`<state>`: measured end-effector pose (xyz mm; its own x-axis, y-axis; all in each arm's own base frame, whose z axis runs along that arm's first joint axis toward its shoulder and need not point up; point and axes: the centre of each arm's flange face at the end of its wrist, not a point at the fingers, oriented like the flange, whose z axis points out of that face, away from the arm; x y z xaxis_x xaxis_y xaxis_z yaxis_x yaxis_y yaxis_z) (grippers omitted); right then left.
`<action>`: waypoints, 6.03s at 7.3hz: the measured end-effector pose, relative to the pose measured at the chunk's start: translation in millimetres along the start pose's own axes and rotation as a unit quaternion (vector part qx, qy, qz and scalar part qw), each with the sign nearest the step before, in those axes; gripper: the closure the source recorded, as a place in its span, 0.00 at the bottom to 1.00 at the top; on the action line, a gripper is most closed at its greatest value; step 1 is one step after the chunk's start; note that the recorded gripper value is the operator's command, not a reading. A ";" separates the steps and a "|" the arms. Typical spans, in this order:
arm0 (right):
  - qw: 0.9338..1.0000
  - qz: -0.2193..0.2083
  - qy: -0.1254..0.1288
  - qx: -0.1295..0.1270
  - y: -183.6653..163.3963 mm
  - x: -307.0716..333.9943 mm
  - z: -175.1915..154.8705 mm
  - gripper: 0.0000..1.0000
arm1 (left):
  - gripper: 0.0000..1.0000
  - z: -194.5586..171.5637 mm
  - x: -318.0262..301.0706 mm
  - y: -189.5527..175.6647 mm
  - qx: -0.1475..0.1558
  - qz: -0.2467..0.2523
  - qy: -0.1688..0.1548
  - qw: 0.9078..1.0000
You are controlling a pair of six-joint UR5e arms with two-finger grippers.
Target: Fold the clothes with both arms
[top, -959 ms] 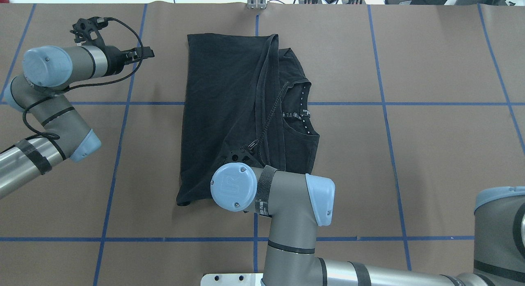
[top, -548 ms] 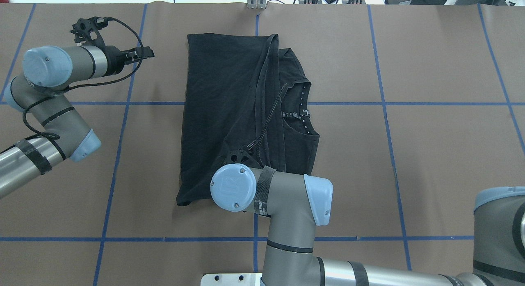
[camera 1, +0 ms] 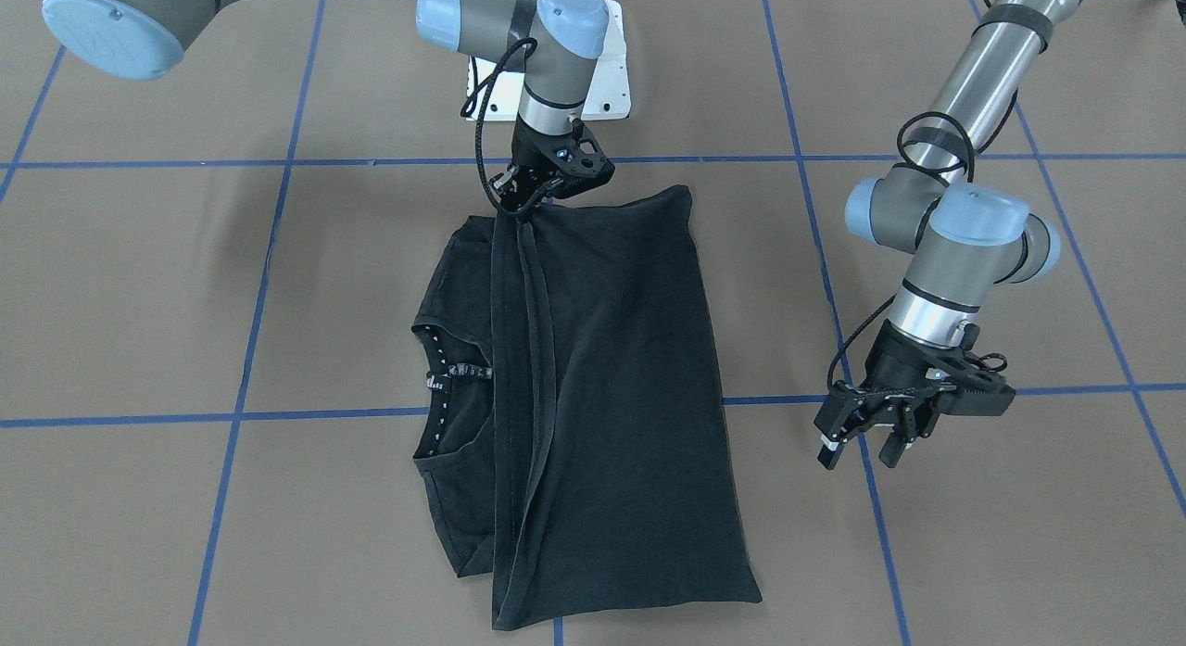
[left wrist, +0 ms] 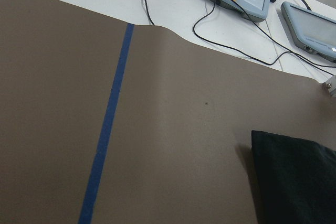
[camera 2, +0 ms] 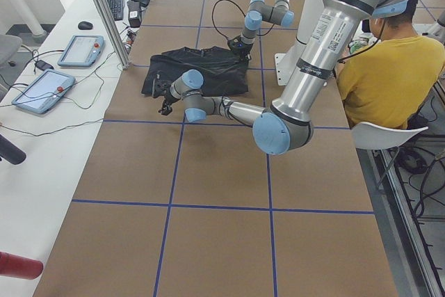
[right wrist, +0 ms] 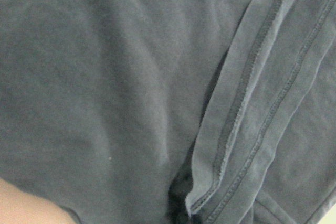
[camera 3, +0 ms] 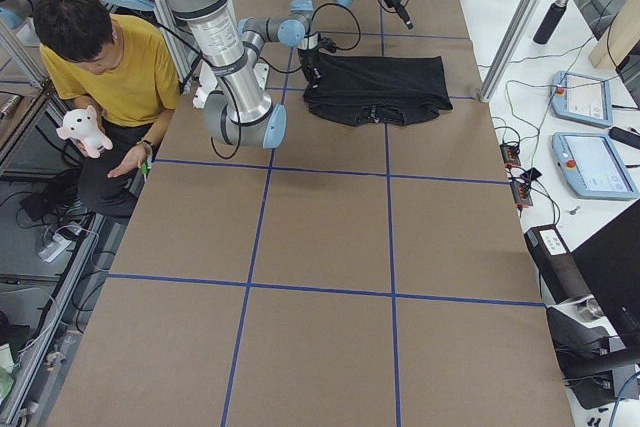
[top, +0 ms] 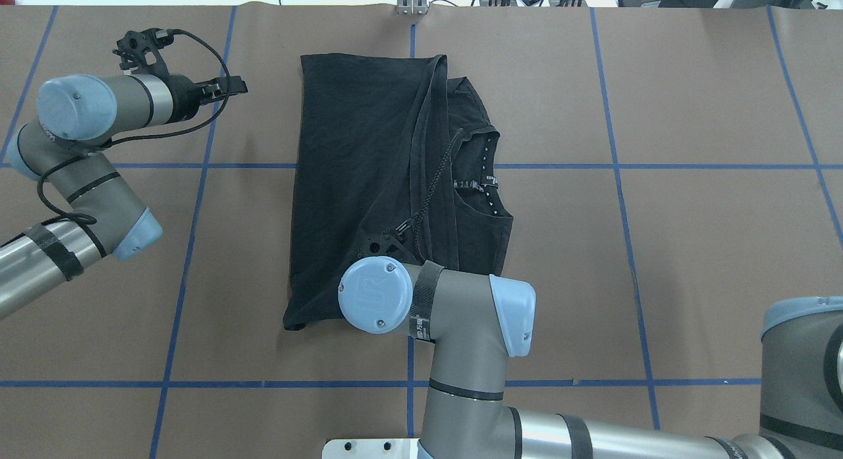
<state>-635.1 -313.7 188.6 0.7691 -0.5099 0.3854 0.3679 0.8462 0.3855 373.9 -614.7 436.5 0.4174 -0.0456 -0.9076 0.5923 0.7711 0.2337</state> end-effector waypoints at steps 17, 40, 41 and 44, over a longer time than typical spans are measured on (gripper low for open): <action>0.754 0.636 -0.158 0.055 116.6 91.1 39.8 0.03 | 0.00 0.0 5.2 1.3 0.000 -0.015 0.003 1.000; 0.756 0.634 -0.158 0.037 137.0 97.2 -10.2 1.00 | 0.01 -195.8 97.5 209.7 -0.225 -0.280 0.124 0.925; 0.756 0.634 -0.159 0.036 139.5 100.0 -12.3 1.00 | 0.01 -192.0 99.2 235.3 -0.236 -0.290 0.113 0.921; 0.757 0.633 -0.159 0.035 142.0 101.8 -13.2 1.00 | 0.02 -183.2 104.6 300.7 -0.267 -0.302 0.085 0.911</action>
<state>-497.7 -243.4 271.5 0.3123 0.6821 0.6612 -0.5965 0.6825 -0.4223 469.4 -271.2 347.9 -0.0119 -0.4997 -0.8661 0.2398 0.8395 -0.4876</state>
